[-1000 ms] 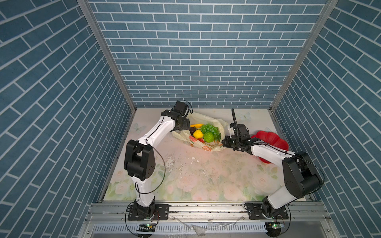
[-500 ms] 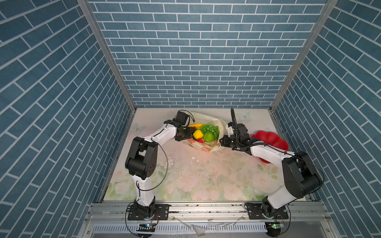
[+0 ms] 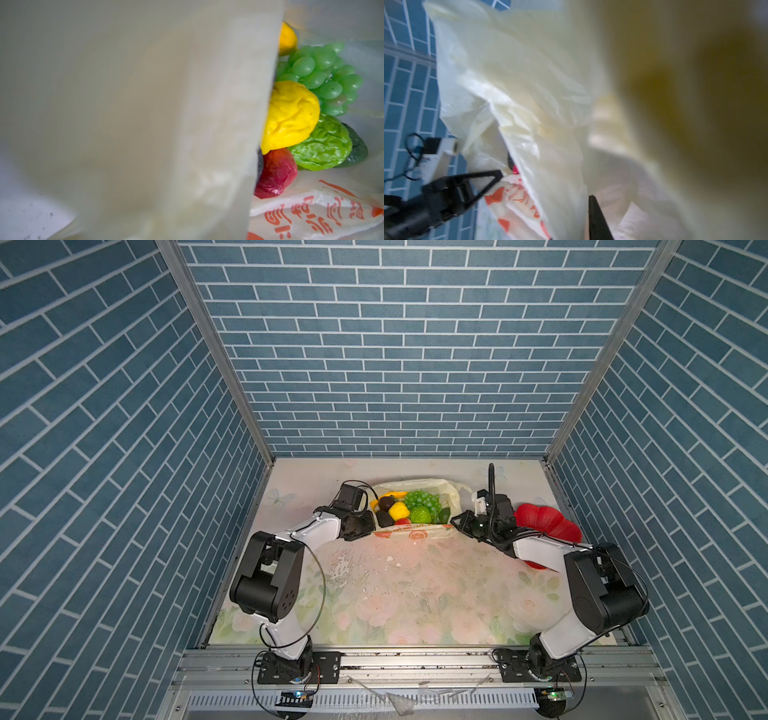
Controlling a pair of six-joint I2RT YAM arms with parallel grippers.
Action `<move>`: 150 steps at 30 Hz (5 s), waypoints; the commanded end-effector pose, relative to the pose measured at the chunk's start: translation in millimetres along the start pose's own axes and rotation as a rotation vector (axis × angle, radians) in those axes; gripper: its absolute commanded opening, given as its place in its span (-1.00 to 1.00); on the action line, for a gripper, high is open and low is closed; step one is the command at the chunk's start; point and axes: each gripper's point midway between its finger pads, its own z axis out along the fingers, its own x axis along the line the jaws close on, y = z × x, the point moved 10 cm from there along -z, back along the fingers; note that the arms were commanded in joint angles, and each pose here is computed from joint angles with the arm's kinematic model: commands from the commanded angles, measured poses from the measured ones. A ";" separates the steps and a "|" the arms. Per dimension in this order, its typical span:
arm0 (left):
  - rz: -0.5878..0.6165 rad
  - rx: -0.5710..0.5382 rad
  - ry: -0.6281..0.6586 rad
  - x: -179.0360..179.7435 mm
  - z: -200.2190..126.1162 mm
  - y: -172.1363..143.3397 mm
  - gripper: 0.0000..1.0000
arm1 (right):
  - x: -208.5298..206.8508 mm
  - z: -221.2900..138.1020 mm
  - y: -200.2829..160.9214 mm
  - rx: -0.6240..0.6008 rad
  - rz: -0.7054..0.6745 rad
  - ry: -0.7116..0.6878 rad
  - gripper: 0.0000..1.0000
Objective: Take fruits out of the plastic bag
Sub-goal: Spread open the plastic bag at the top-center of the table, then move the plate to the middle-right of the table.
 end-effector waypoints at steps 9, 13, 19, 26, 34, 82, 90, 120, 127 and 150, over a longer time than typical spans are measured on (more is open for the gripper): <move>0.103 -0.050 0.050 -7.2 -10.6 -6.4 -0.96 | 39.0 -63.2 31.2 -0.134 -0.412 -0.429 0.35; 0.115 -0.042 0.051 -9.8 -8.5 -9.3 -0.97 | 72.2 -47.2 39.8 -0.111 -0.592 -0.433 0.35; 0.107 -0.044 0.065 -8.0 -8.0 -10.7 -0.97 | 84.0 -6.7 61.9 -0.063 -0.654 -0.468 0.18; 0.096 -0.046 0.076 -5.9 -7.6 -10.4 -0.97 | 80.5 27.8 75.4 -0.027 -0.648 -0.483 -0.05; -0.088 -0.075 0.105 43.6 -9.0 -15.5 -1.00 | 31.9 53.1 120.7 -0.032 -0.314 -0.279 -0.89; 0.098 -0.065 0.143 10.9 1.9 -32.5 -0.88 | 74.3 91.9 50.8 0.174 -0.279 -0.312 -0.32; 0.068 -0.077 0.173 14.0 4.4 -32.6 -0.88 | 46.8 59.5 28.8 0.124 -0.268 -0.411 -1.00; 0.088 -0.083 0.139 6.5 9.8 -27.9 -0.88 | 12.0 50.1 29.7 0.107 -0.171 -0.506 -1.00; 0.119 -0.083 0.114 2.7 8.2 -32.6 -0.87 | 32.9 14.8 34.7 0.145 -0.231 -0.464 -0.24; 0.163 -0.097 0.069 -5.0 9.3 -36.1 -0.84 | -58.7 -78.6 32.5 0.246 -0.162 -0.813 0.98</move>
